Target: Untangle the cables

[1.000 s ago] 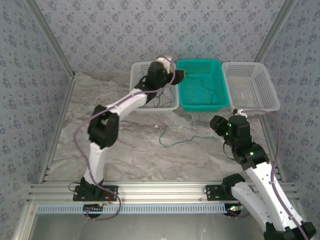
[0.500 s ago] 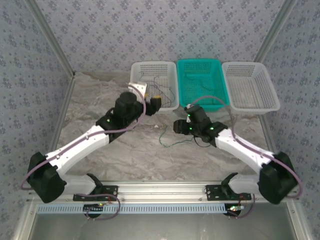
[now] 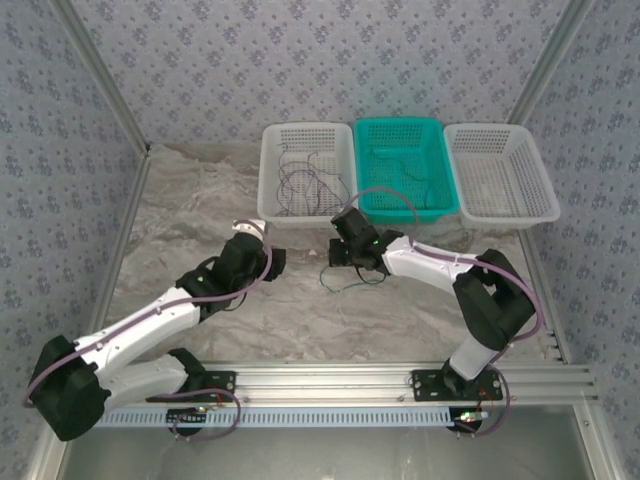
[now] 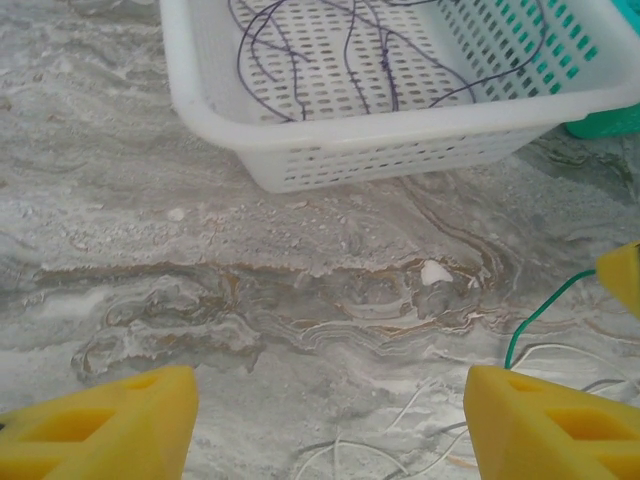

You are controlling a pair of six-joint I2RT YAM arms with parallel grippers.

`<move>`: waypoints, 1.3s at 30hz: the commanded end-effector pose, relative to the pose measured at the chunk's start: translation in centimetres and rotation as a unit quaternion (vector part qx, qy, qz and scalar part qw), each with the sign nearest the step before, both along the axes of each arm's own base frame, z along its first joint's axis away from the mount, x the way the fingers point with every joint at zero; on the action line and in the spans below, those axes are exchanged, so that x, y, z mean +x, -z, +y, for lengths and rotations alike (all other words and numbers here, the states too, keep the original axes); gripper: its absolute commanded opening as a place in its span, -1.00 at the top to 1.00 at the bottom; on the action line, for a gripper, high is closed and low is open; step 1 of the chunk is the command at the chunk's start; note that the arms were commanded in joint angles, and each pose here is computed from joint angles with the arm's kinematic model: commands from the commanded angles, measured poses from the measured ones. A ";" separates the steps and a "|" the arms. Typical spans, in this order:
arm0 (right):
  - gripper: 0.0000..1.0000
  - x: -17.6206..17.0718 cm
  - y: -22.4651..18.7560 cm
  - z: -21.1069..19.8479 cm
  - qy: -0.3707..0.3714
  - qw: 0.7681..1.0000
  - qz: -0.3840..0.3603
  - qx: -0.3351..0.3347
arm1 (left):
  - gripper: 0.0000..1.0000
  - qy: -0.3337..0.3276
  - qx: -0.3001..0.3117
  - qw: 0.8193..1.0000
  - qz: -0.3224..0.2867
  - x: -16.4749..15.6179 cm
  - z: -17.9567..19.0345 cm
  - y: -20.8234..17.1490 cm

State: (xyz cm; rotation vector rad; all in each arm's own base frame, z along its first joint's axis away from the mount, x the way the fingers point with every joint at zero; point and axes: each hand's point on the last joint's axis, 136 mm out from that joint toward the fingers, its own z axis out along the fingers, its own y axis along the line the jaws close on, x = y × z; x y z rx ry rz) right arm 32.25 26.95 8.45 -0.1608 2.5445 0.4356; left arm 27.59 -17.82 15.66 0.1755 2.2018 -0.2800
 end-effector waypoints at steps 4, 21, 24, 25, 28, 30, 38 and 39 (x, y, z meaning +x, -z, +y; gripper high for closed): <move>1.00 0.0 -5.5 0.9 -0.019 0.998 -0.050 0.046 | -0.45 0.026 -0.022 0.998 0.046 0.1 -2.3 3.0; 1.00 -1.4 -19.5 -1.2 -0.026 0.968 -0.127 0.215 | 1.00 -0.026 -0.033 0.994 0.104 1.7 -2.8 8.6; 1.00 -0.3 -20.4 -4.3 0.035 0.961 -0.119 0.246 | 1.00 -0.048 -0.020 0.993 0.105 1.3 -1.1 9.1; 1.00 0.0 -20.8 -5.3 0.048 0.957 -0.116 0.261 | 1.00 -0.056 -0.015 0.993 0.105 1.2 -0.5 9.3; 1.00 0.6 -21.7 -8.4 0.092 0.942 -0.111 0.303 | 1.00 -0.090 -0.004 0.990 0.109 0.9 1.9 9.9; 1.00 0.9 -22.2 -10.6 0.125 0.933 -0.113 0.319 | 1.00 -0.111 -0.004 0.987 0.113 0.7 3.4 10.4; 1.00 0.2 -24.8 -18.1 0.225 0.898 -0.142 0.350 | 1.00 -0.185 -0.019 0.976 0.110 0.0 9.3 10.2; 1.00 0.1 -25.2 -18.4 0.225 0.895 -0.146 0.357 | 1.00 -0.171 -0.024 0.979 0.105 0.0 9.2 9.8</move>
